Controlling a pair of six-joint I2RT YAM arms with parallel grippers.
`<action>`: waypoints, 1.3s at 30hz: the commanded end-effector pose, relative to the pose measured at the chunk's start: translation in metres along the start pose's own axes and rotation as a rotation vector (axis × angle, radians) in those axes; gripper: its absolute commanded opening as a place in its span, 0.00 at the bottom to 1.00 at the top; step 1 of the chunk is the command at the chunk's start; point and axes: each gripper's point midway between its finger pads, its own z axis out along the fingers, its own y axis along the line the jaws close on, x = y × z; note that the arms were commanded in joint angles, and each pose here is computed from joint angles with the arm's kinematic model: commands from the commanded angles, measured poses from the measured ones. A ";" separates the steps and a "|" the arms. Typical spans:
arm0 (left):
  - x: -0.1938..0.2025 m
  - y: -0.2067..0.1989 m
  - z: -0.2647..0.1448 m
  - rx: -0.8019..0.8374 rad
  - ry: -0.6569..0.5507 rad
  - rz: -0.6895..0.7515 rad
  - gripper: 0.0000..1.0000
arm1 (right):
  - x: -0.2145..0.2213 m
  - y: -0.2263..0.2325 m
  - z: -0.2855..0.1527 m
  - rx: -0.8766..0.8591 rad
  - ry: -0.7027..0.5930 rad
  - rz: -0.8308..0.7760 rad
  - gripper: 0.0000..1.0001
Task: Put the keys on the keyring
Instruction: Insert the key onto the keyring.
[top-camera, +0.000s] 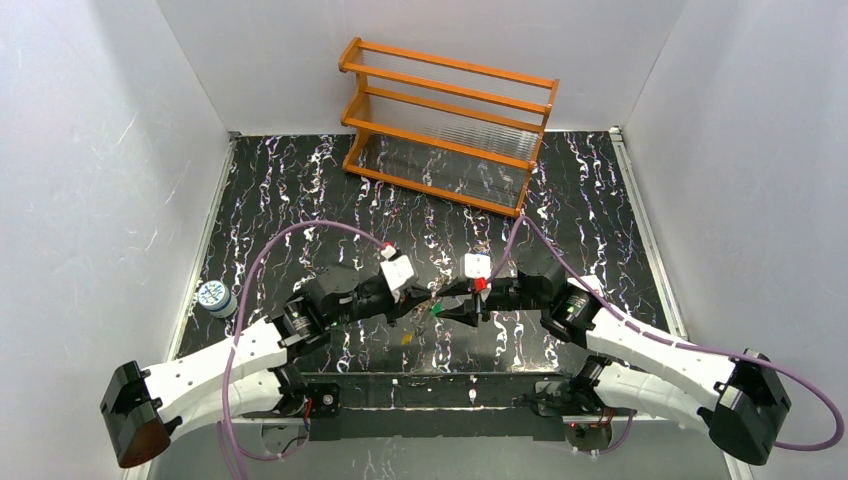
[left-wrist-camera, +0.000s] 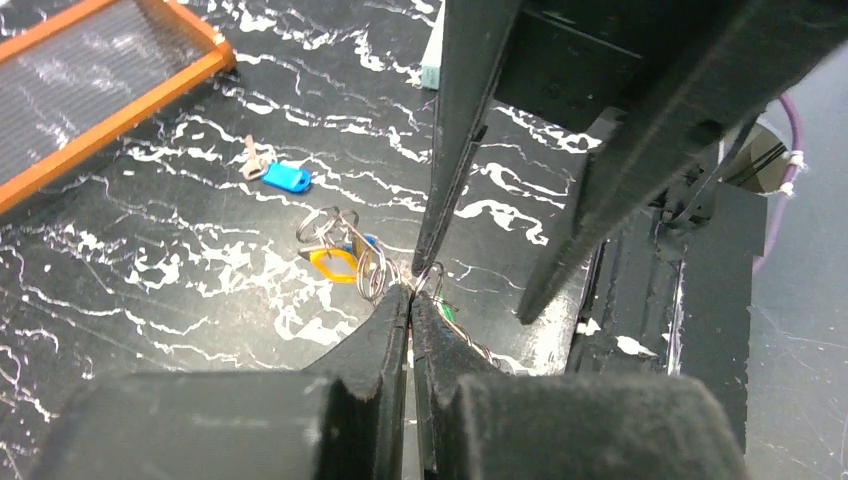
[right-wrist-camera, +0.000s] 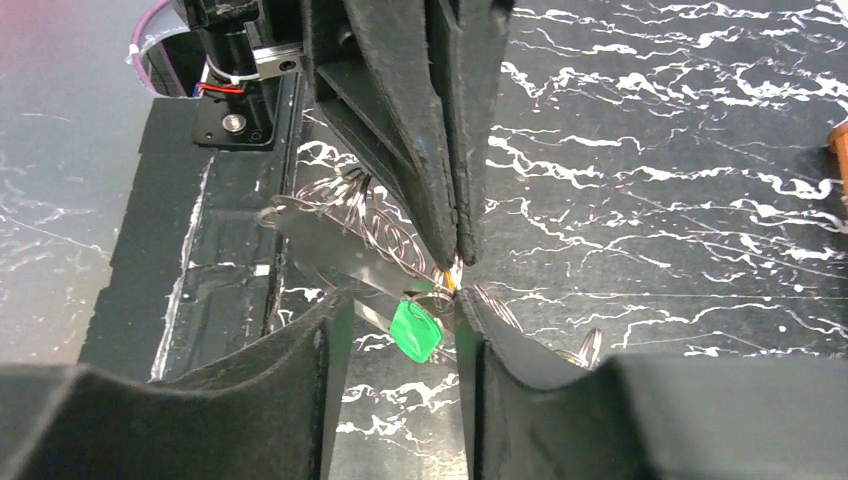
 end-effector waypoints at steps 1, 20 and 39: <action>-0.003 0.007 -0.001 -0.047 0.101 -0.076 0.00 | -0.041 -0.015 -0.001 0.048 -0.088 -0.078 0.53; -0.003 0.003 0.001 -0.004 0.183 -0.057 0.00 | -0.030 -0.026 0.016 0.056 -0.053 0.014 0.31; -0.008 -0.003 0.003 0.029 0.149 -0.057 0.00 | -0.021 -0.027 0.022 0.045 -0.033 0.015 0.01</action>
